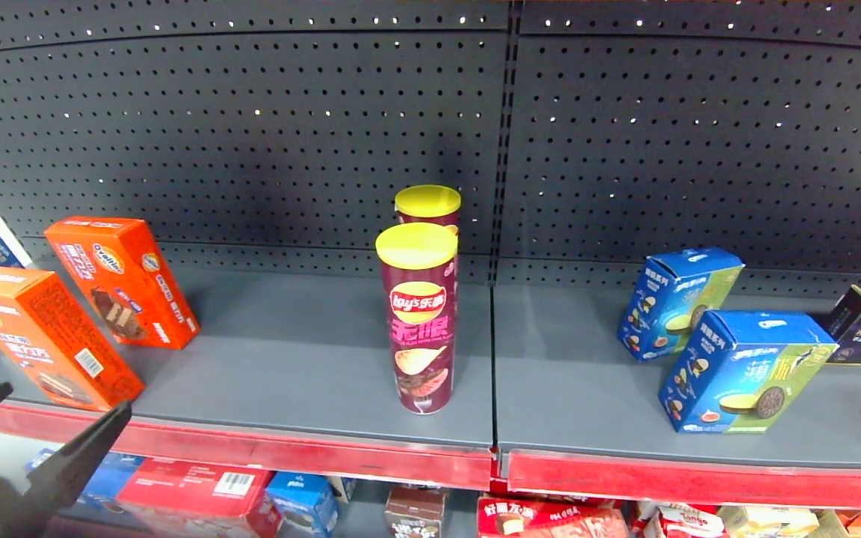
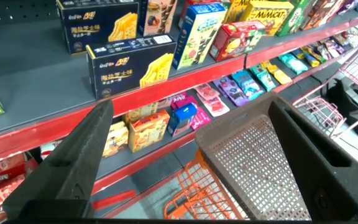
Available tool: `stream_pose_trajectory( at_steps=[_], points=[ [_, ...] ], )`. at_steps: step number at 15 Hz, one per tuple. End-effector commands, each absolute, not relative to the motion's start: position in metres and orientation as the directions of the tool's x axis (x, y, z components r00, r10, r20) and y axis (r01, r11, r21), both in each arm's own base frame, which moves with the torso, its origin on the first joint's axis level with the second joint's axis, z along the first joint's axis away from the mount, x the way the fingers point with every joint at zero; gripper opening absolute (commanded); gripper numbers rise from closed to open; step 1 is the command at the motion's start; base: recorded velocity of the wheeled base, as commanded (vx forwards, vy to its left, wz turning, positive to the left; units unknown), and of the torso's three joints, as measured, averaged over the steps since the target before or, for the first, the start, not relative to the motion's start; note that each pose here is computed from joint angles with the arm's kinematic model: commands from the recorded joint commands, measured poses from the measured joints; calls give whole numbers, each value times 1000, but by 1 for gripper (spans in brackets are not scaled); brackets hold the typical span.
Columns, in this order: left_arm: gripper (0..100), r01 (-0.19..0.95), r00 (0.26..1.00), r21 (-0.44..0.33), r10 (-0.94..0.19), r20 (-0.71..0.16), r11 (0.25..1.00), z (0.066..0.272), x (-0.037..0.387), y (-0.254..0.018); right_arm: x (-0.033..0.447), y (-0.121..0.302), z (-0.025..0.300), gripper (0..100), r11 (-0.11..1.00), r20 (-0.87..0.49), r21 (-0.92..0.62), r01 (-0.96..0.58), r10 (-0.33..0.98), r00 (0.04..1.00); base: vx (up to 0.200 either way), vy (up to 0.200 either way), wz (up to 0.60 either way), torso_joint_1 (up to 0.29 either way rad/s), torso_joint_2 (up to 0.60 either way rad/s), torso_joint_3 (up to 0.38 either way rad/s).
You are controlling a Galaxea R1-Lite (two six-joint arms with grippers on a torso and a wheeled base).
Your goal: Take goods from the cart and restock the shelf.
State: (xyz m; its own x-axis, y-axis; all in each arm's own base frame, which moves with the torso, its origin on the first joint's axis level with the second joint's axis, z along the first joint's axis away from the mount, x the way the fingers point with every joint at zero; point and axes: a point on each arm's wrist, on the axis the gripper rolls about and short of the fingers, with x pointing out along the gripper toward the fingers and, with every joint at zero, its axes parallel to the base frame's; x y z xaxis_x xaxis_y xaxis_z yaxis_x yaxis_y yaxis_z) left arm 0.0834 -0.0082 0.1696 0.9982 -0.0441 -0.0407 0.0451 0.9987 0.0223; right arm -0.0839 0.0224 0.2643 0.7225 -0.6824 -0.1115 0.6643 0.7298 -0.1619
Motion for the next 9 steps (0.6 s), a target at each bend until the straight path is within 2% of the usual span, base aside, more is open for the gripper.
stream_pose_trajectory(
  at_steps=[1,4,9],
  points=[
    [100,-42,999,-42,43,12,998,147,32,0,-84,22,266,100,730,-109,-162,664,-682,723,0,0,0,0,0,0],
    [100,-141,990,-37,141,-15,989,134,4,5,-83,22,266,100,729,-109,-163,665,-683,722,0,0,0,0,0,0],
    [100,-339,940,-2,338,-33,941,149,-27,13,-81,21,269,100,728,-99,-158,668,-684,722,0,0,0,0,0,0]
  ],
)
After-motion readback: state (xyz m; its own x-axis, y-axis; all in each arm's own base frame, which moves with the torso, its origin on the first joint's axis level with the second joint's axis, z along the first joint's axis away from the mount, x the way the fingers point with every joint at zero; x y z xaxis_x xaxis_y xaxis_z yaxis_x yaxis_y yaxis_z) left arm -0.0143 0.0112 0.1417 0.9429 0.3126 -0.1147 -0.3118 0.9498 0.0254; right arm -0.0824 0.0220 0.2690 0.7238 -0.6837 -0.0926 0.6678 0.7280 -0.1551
